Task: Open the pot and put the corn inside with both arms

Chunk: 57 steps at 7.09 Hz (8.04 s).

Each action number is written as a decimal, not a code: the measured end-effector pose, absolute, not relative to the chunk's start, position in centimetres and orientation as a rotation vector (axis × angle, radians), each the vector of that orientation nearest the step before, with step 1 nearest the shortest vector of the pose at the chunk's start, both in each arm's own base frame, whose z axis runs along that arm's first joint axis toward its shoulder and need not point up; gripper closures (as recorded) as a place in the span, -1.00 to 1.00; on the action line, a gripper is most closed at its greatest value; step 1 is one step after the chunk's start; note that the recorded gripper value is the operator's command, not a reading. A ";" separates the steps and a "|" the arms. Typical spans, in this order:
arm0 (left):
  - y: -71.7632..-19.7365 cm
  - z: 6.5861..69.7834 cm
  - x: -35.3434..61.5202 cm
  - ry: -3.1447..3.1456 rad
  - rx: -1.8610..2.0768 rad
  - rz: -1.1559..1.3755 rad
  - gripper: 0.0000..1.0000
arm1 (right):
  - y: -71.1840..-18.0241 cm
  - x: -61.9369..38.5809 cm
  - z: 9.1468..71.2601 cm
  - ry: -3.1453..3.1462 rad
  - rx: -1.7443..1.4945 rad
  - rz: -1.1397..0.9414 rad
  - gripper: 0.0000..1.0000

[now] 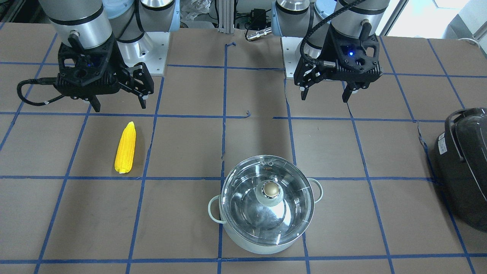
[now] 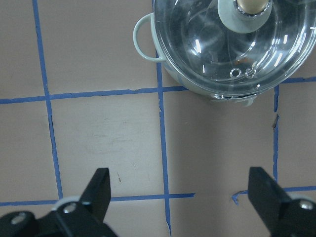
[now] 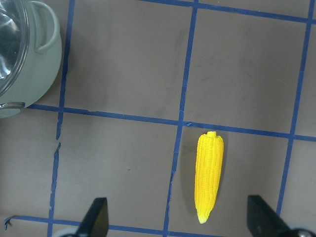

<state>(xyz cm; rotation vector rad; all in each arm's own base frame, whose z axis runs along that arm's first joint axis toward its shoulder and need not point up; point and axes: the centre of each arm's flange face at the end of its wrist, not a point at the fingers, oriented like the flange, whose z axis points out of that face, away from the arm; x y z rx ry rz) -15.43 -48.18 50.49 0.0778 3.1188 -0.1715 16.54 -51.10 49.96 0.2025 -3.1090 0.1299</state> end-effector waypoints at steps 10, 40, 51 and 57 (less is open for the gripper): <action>-49.8 47.9 -15.5 3.114 0.102 -0.139 -1.00 | -51.9 12.6 45.1 -3.135 0.036 -0.043 -1.00; -67.6 38.2 -0.3 3.142 0.241 -0.114 1.00 | -62.2 33.8 39.1 -3.251 -0.223 0.231 0.25; -55.6 21.0 10.2 3.162 0.219 -0.199 -1.00 | -65.4 46.1 34.4 -3.279 -0.284 0.223 -1.00; -57.0 36.5 4.0 3.267 0.074 0.019 -1.00 | -64.3 31.5 44.9 -3.197 -0.021 0.152 -1.00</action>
